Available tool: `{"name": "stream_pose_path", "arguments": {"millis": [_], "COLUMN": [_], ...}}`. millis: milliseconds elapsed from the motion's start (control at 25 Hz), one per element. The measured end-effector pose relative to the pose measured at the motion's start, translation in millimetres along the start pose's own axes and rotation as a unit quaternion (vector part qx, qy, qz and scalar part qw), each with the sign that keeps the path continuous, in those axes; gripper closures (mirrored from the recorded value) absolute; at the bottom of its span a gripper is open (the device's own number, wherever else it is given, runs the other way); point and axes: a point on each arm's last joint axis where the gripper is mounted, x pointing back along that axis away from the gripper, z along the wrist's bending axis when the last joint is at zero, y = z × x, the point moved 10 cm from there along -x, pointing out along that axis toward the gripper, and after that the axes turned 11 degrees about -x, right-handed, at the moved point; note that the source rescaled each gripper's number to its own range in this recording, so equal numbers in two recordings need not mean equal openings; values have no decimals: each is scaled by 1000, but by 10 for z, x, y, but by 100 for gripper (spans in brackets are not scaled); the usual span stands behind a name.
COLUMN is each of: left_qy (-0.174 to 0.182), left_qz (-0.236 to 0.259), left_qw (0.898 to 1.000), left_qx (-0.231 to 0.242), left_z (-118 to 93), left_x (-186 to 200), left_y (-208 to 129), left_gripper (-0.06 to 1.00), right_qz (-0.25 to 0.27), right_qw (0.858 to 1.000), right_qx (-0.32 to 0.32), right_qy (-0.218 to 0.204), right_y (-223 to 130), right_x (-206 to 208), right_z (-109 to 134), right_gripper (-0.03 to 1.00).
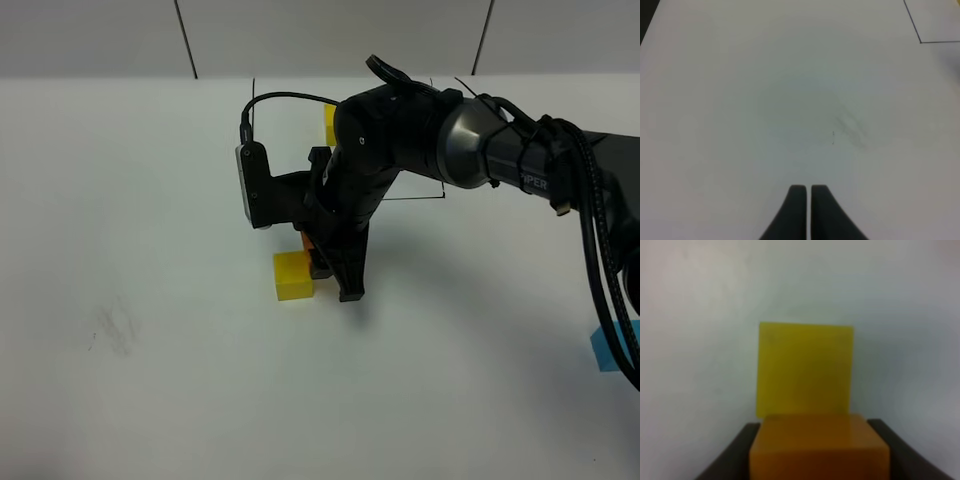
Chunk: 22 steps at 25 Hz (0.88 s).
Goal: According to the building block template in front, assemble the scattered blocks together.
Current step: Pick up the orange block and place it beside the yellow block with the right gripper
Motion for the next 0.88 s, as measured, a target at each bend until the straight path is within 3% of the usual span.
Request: {"name": "stream_pose_path", "arguments": {"millis": [880], "left_qy": [0], "left_qz": [0], "left_qw": [1000], "left_qx": [0], "left_z": [0], "left_x": [0], "left_y": [0], "left_gripper": [94], "right_qz": [15], "right_qw": [1000], "right_qx": [3], "right_qy": [10], "right_y": [-62], "right_x": [-102], "right_z": [22], "right_gripper": [47]}}
